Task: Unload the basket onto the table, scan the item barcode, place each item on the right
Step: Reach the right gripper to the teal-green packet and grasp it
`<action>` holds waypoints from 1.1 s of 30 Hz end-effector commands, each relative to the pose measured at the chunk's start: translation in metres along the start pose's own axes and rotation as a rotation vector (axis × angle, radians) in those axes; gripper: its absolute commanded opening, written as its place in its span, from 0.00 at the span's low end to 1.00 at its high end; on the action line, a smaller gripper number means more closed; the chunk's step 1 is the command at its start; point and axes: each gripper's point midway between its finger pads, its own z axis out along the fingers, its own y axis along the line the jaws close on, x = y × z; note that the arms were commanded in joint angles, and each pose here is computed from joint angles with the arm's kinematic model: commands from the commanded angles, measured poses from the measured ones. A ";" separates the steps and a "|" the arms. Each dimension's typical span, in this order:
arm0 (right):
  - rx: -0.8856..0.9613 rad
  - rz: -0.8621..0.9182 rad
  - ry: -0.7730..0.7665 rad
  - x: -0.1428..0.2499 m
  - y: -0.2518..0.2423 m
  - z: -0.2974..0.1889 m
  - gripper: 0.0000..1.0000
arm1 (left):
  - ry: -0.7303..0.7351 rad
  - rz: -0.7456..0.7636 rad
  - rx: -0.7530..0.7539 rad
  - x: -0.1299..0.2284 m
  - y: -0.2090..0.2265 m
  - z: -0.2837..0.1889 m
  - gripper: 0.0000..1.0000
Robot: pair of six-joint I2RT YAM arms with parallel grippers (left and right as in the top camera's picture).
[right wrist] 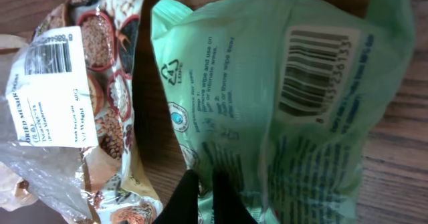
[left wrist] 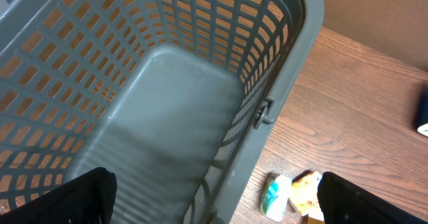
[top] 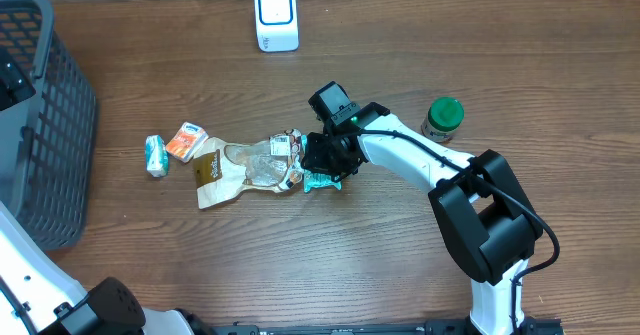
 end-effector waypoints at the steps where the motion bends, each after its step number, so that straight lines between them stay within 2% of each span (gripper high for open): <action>1: 0.082 -0.016 0.029 0.004 -0.024 0.017 0.18 | 0.003 0.015 0.008 0.001 -0.001 0.001 1.00; 3: 0.081 -0.059 0.039 0.003 -0.025 0.014 0.32 | 0.003 0.015 0.008 0.001 -0.001 0.001 1.00; 6: 0.064 -0.178 0.051 -0.007 -0.025 0.001 0.46 | 0.003 0.015 0.008 0.001 -0.001 0.001 1.00; 10: 0.024 -0.343 0.053 -0.028 -0.019 -0.030 0.53 | 0.003 0.015 0.008 0.001 -0.001 0.001 1.00; 13: -0.034 -0.400 0.069 -0.032 -0.005 -0.050 0.52 | 0.003 0.015 0.008 0.001 -0.001 0.001 1.00; 14: -0.044 -0.398 0.076 -0.031 -0.001 -0.054 0.49 | 0.003 0.015 0.008 0.001 -0.001 0.001 1.00; 17: -0.069 -0.308 0.156 -0.009 0.007 -0.051 0.27 | 0.003 0.015 0.008 0.001 -0.001 0.001 1.00; 19: -0.050 -0.263 0.196 0.007 0.007 -0.042 0.22 | 0.003 0.015 0.008 0.001 -0.001 0.001 1.00; 25: 0.104 -0.169 0.261 0.044 -0.015 -0.018 0.22 | 0.003 0.015 0.008 0.001 -0.001 0.001 1.00; 30: 0.265 -0.086 0.228 0.040 -0.055 -0.017 0.22 | 0.003 0.015 0.008 0.001 -0.001 0.001 1.00; 33: 0.298 -0.059 0.201 0.028 -0.069 -0.022 0.22 | 0.003 0.015 0.008 0.001 -0.001 0.001 1.00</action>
